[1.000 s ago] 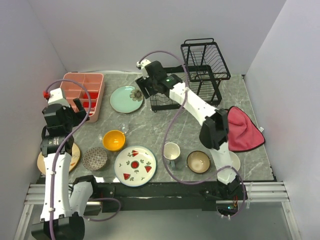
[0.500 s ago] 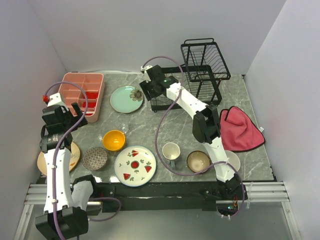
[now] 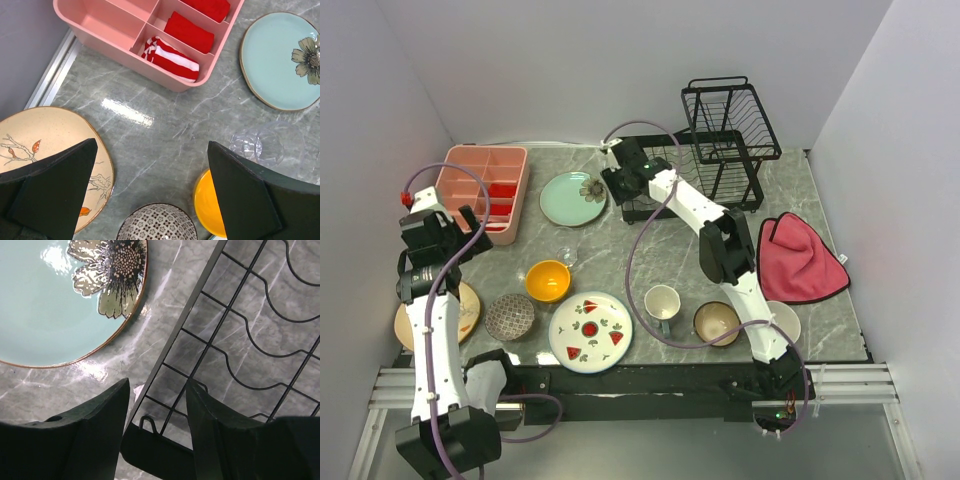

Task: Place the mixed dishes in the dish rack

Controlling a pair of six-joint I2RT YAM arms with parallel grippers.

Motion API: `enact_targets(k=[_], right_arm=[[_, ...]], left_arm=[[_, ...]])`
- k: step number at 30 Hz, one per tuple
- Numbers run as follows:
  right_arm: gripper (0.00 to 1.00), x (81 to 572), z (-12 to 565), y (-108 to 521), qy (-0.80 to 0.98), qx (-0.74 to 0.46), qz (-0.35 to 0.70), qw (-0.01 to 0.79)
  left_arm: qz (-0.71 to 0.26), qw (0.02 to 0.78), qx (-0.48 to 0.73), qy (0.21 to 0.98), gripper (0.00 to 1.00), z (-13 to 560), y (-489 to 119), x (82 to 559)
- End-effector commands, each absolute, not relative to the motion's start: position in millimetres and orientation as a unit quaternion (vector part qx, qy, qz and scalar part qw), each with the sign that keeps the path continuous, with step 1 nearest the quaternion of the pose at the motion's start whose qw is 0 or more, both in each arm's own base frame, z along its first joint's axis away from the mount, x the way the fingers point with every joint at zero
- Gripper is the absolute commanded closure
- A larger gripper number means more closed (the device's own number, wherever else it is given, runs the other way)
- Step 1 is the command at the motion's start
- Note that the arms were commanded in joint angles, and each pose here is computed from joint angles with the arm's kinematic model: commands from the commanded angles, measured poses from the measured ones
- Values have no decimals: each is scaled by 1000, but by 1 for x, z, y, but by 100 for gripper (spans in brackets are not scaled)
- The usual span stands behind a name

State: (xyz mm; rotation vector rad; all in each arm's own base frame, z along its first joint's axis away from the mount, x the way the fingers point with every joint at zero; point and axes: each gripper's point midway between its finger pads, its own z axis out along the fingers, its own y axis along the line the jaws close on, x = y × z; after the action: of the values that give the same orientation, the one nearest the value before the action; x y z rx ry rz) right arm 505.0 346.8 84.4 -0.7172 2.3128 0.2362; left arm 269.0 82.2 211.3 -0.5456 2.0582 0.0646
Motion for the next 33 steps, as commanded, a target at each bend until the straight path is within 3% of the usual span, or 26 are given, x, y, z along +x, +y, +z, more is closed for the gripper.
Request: enact_targets(k=[1, 3, 7, 11, 12, 20, 26, 33], right_arm=[[48, 509, 97, 356, 887, -267, 103, 364], [51, 509, 97, 355, 888, -263, 103, 363], [87, 502, 94, 351, 890, -266, 103, 356], [89, 495, 95, 344, 889, -272, 96, 355], [99, 493, 96, 343, 890, -275, 96, 351], [100, 447, 109, 318, 887, -322, 76, 322], [100, 373, 107, 279, 889, -365, 76, 267], [100, 286, 63, 215, 883, -438, 54, 158]], left_arm=[[14, 504, -223, 834, 0, 230, 79, 272], [14, 505, -223, 834, 0, 229, 79, 272], [8, 506, -224, 833, 0, 229, 76, 270], [5, 511, -218, 831, 1, 229, 74, 269], [4, 511, -216, 832, 1, 229, 73, 269], [15, 509, -168, 844, 1, 225, 66, 262], [8, 527, -127, 840, 1, 229, 54, 267], [-8, 544, -113, 831, 1, 234, 44, 276]])
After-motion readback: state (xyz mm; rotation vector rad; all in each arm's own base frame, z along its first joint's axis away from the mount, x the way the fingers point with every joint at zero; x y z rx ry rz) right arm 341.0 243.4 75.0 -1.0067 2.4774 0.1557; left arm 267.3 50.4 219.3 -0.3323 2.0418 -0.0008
